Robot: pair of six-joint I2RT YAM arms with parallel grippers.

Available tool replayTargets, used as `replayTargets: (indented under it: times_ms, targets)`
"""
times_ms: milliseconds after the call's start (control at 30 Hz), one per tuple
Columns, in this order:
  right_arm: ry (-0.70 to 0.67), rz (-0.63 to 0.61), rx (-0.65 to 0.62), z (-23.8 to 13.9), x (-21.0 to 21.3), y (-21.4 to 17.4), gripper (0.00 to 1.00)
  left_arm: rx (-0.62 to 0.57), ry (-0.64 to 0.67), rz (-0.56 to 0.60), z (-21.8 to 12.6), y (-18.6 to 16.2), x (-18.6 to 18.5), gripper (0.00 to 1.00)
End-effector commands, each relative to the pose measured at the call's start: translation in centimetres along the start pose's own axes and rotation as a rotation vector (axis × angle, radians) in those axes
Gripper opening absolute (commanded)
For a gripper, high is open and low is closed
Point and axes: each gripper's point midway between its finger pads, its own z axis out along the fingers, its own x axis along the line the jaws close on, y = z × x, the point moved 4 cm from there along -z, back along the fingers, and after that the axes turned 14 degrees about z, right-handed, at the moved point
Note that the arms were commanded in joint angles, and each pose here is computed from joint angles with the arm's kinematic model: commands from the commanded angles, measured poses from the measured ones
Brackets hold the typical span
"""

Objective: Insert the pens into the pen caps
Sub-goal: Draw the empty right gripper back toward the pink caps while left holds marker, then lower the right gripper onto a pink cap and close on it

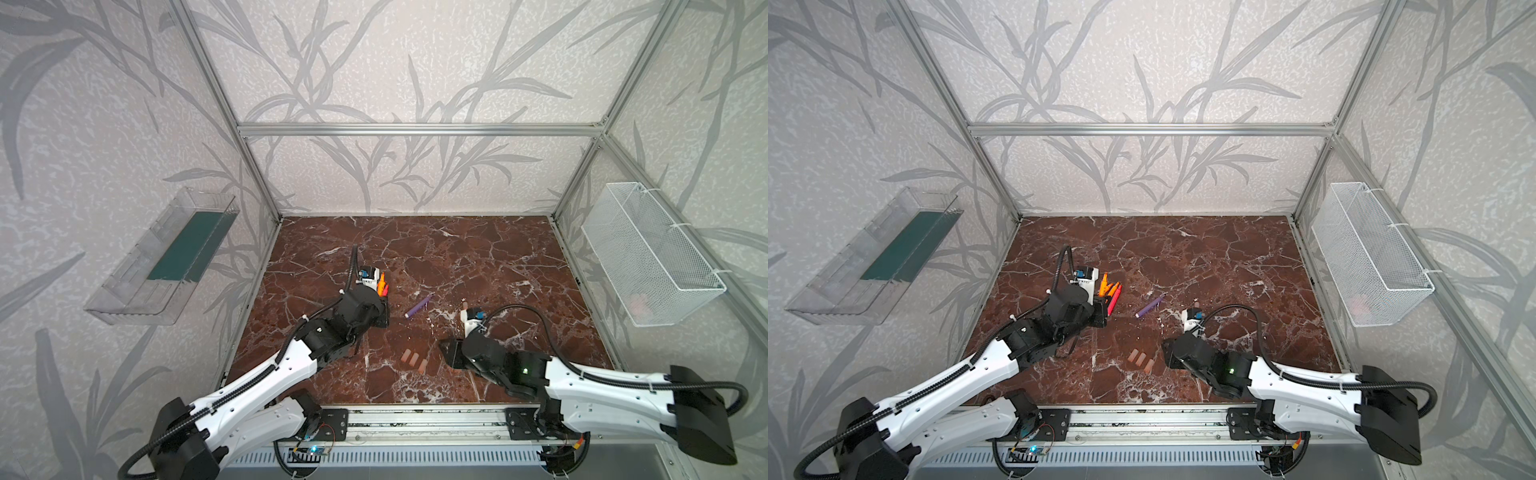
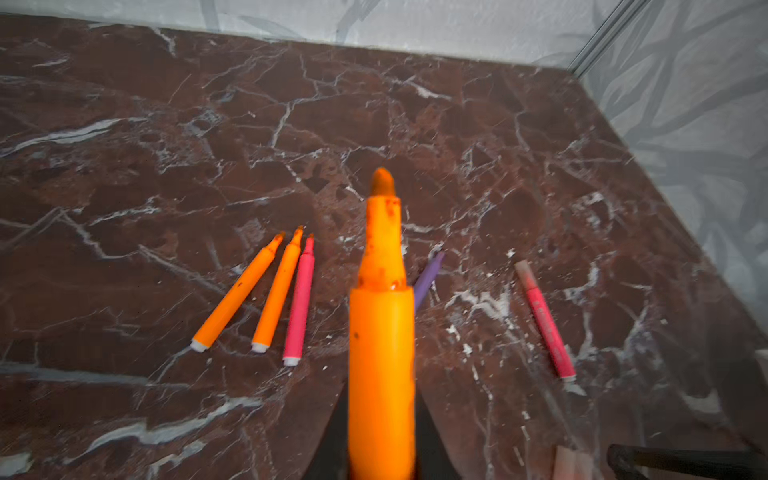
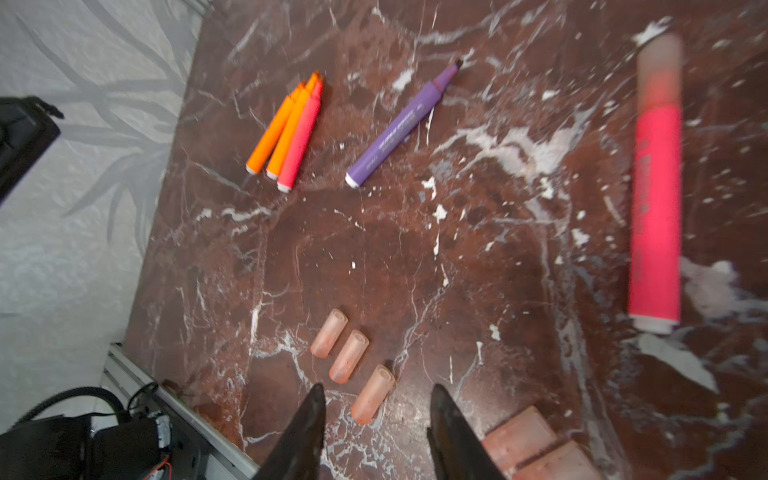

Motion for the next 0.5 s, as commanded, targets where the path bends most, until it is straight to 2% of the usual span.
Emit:
replayTargets:
  times_ms: [0, 200, 467]
  targets:
    - [-0.043, -0.094, 0.079, 1.4, 0.8, -1.8, 0.38, -0.058, 0.039, 0.062, 0.7, 0.3, 0.4, 0.00]
    - [-0.167, -0.199, 0.087, 2.6, 1.1, -3.1, 0.36, -0.044, 0.055, 0.092, 0.8, 0.2, 0.5, 0.00]
    - [-0.211, -0.240, 0.090, 3.2, 0.9, -3.7, 0.37, -0.052, 0.072, 0.084, 0.3, 0.6, 0.8, 0.00]
